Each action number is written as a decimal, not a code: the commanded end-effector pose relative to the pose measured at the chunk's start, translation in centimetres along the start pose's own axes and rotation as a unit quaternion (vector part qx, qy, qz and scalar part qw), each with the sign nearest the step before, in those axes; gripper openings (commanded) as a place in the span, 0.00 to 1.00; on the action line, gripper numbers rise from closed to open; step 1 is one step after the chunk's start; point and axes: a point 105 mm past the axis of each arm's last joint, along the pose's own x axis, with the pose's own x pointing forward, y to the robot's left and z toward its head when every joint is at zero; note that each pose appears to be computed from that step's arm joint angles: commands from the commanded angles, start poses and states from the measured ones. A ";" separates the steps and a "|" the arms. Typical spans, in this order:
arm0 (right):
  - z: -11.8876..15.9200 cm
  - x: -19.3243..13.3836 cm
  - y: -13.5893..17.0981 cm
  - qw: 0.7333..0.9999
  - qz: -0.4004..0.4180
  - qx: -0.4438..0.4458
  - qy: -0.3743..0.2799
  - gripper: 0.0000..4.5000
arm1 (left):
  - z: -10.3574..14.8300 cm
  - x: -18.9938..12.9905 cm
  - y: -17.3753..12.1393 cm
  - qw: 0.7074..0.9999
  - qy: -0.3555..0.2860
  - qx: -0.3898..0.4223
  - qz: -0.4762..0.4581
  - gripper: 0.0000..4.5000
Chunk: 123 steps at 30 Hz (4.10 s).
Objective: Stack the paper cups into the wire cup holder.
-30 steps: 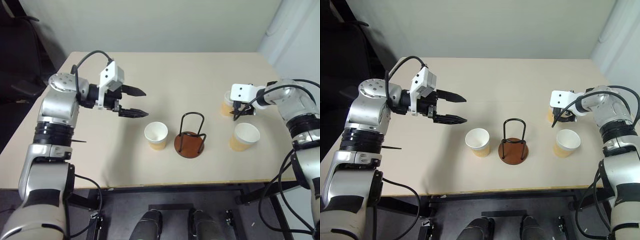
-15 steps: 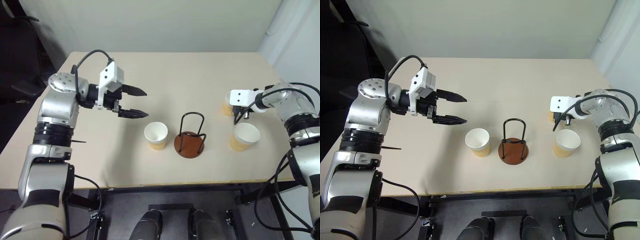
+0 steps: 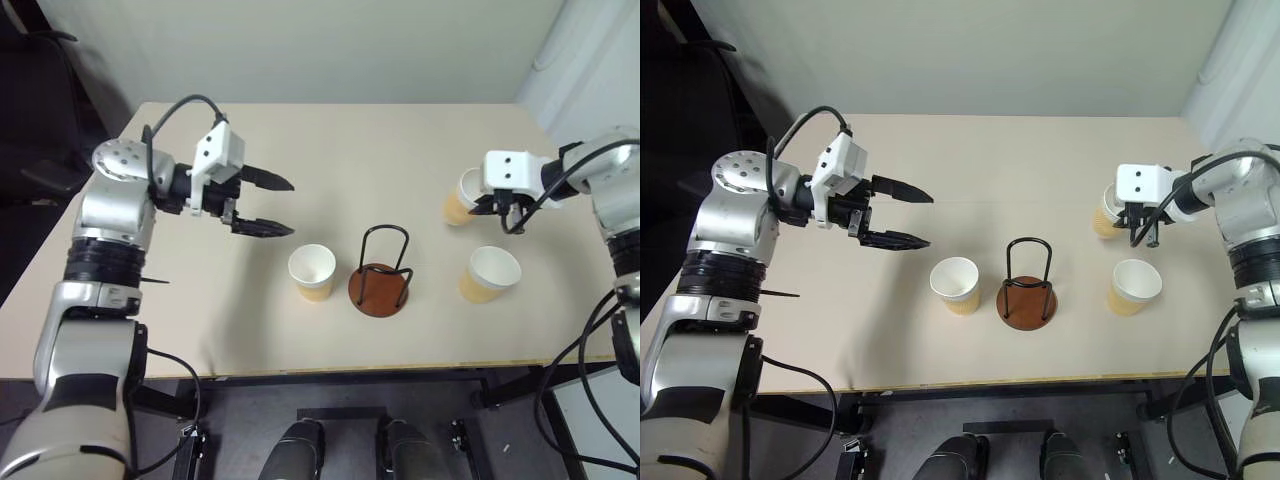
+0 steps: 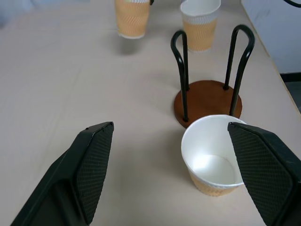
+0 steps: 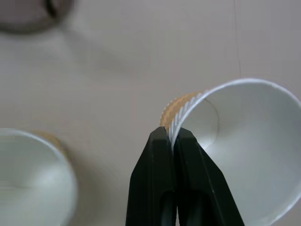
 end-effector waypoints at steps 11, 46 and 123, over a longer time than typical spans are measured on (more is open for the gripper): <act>11.3 -7.5 3.5 0.984 0.027 0.049 -0.171 0.00 | 1.5 -1.0 0.9 0.999 -0.007 0.045 -0.004 0.93; 11.0 -0.5 8.7 0.984 0.117 -0.103 -0.089 0.00 | 1.6 -0.4 1.1 0.999 -0.005 0.045 -0.012 0.93; 11.8 -8.7 4.5 0.985 0.054 0.055 -0.156 0.68 | -2.2 7.5 -0.7 0.963 0.199 0.110 -0.146 0.93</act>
